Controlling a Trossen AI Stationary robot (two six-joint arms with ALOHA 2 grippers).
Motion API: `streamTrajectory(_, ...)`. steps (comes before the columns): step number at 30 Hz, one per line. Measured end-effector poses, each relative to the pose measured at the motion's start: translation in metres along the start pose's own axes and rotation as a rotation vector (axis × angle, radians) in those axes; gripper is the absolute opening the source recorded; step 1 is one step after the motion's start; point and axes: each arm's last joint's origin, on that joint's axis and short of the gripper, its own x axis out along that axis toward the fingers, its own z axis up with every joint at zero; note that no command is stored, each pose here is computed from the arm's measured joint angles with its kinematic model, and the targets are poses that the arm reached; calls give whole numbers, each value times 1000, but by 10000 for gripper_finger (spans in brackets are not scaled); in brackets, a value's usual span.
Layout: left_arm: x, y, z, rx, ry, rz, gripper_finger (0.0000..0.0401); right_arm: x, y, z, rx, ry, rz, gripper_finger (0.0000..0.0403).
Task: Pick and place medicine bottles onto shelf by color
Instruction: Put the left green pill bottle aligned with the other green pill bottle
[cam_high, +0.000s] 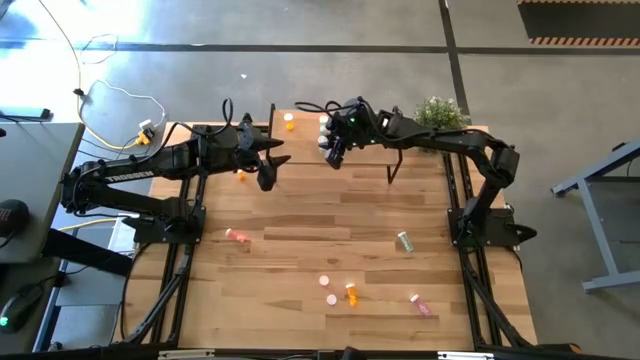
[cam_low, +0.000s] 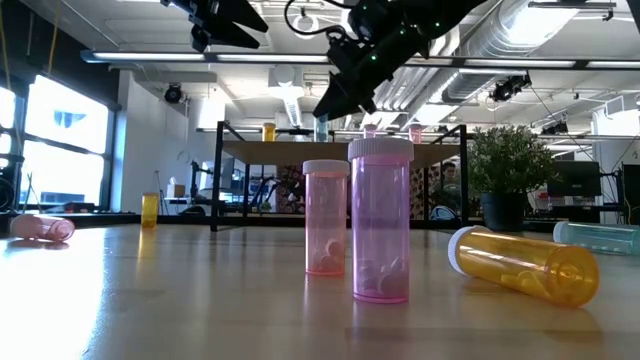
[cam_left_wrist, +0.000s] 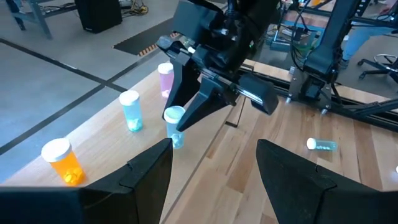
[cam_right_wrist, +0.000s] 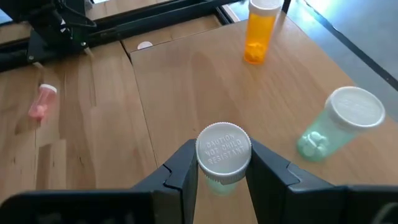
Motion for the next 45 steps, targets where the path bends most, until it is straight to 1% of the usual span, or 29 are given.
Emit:
streamTrajectory(10,0,0,0,0,0,0,223,3,-6,-2,-49,8,-19,99)
streamTrajectory(14,0,0,0,0,0,0,223,2,-8,0,-57,-14,-29,99)
streamTrajectory(17,0,0,0,0,0,0,223,2,-11,2,-54,-31,-30,99)
streamTrajectory(25,0,0,0,0,0,0,223,3,-11,-1,-36,-5,-26,99)
streamTrajectory(27,0,0,0,0,0,-1,223,5,-11,-2,-29,0,-10,99)
streamTrajectory(41,0,0,0,0,0,0,223,7,-12,-2,-30,-7,-21,100)
streamTrajectory(45,0,0,0,0,0,-1,223,7,-12,-2,-32,-7,-23,116)
